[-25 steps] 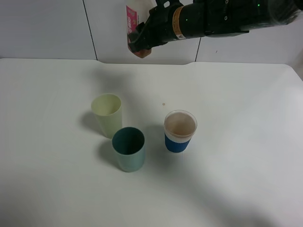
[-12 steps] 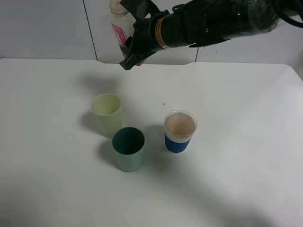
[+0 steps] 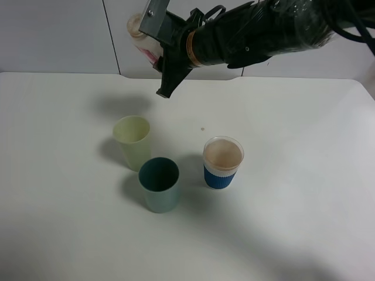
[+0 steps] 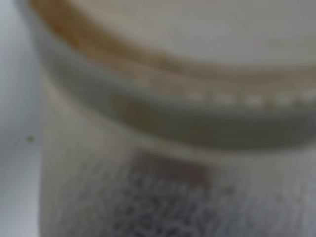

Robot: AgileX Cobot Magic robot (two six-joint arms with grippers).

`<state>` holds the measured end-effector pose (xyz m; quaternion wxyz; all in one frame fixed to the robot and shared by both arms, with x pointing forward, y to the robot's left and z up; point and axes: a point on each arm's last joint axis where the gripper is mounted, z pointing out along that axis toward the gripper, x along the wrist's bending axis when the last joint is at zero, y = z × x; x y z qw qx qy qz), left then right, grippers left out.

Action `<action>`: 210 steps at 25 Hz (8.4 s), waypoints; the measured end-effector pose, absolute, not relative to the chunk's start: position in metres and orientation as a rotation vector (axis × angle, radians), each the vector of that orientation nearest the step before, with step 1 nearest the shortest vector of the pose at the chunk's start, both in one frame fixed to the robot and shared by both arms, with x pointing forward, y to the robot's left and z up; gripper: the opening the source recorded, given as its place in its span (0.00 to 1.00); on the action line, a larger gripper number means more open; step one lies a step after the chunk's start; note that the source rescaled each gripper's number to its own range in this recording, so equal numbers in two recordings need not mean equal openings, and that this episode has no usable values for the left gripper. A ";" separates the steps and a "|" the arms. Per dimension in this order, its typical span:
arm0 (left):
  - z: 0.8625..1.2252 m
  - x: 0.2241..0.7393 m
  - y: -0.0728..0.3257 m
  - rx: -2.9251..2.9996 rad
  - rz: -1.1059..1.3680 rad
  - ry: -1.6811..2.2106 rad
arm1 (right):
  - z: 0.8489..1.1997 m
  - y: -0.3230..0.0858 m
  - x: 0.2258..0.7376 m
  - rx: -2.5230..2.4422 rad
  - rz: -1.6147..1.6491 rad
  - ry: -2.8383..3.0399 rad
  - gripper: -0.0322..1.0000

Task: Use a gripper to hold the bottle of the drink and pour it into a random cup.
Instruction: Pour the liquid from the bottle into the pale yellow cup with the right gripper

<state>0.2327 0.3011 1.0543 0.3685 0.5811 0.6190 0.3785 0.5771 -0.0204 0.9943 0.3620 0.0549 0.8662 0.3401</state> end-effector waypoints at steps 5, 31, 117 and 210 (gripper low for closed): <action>1.054 0.233 0.301 1.492 0.972 1.589 | 0.990 -0.019 0.577 0.030 0.819 2.227 0.05; 1.054 0.233 0.301 1.492 0.972 1.589 | 0.982 0.009 0.555 -0.274 0.545 2.128 0.05; 1.054 0.233 0.301 1.492 0.972 1.589 | 0.967 0.019 0.546 -0.888 -0.042 1.871 0.05; 1.054 0.233 0.301 1.492 0.972 1.589 | 0.974 0.029 0.536 -1.323 -0.305 1.582 0.03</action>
